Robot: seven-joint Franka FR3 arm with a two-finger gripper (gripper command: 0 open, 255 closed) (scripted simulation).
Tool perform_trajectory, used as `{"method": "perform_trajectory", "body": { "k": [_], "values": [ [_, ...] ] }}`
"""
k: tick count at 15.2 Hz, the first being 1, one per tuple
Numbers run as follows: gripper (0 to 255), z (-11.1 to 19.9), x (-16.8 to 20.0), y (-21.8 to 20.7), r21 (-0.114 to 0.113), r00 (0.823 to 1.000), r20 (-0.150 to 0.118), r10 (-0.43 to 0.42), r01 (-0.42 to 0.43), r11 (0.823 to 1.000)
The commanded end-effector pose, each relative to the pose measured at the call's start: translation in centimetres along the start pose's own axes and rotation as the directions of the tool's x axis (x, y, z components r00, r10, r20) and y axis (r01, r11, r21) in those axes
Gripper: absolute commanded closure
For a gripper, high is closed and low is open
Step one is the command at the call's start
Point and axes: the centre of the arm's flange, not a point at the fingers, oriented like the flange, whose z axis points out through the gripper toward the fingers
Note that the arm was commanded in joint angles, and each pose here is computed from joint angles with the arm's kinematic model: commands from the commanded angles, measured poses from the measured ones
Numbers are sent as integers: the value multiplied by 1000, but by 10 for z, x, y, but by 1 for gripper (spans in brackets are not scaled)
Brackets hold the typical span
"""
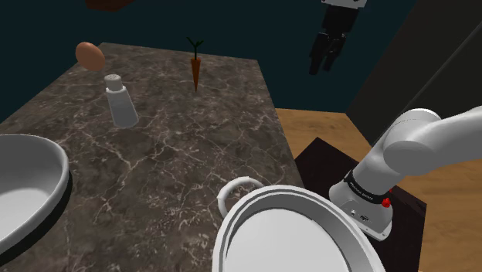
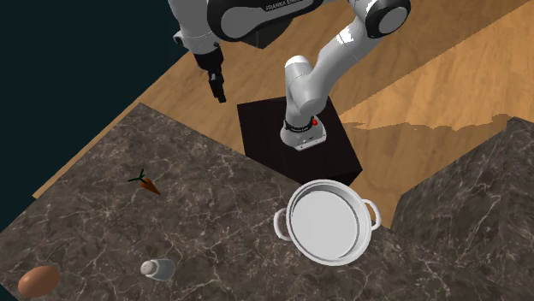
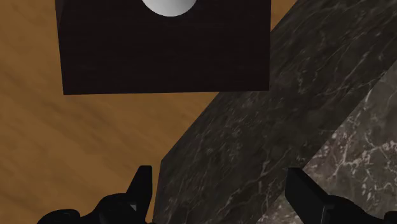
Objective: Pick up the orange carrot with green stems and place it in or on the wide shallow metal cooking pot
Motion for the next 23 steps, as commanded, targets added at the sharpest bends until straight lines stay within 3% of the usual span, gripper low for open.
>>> {"method": "perform_trajectory", "body": {
  "k": [1, 6, 12, 17, 23],
  "values": [
    [0, 0, 0, 0, 0, 1000, 0, 0, 0, 1000],
    [0, -1, 39, -46, -6, 995, -58, -80, 79, 997],
    [0, -4, 80, -104, -20, 976, -127, -174, 173, 985],
    [0, -9, 110, -156, -36, 950, -183, -252, 250, 968],
    [0, -16, 139, -221, -61, 907, -247, -342, 337, 939]
  ]
}}
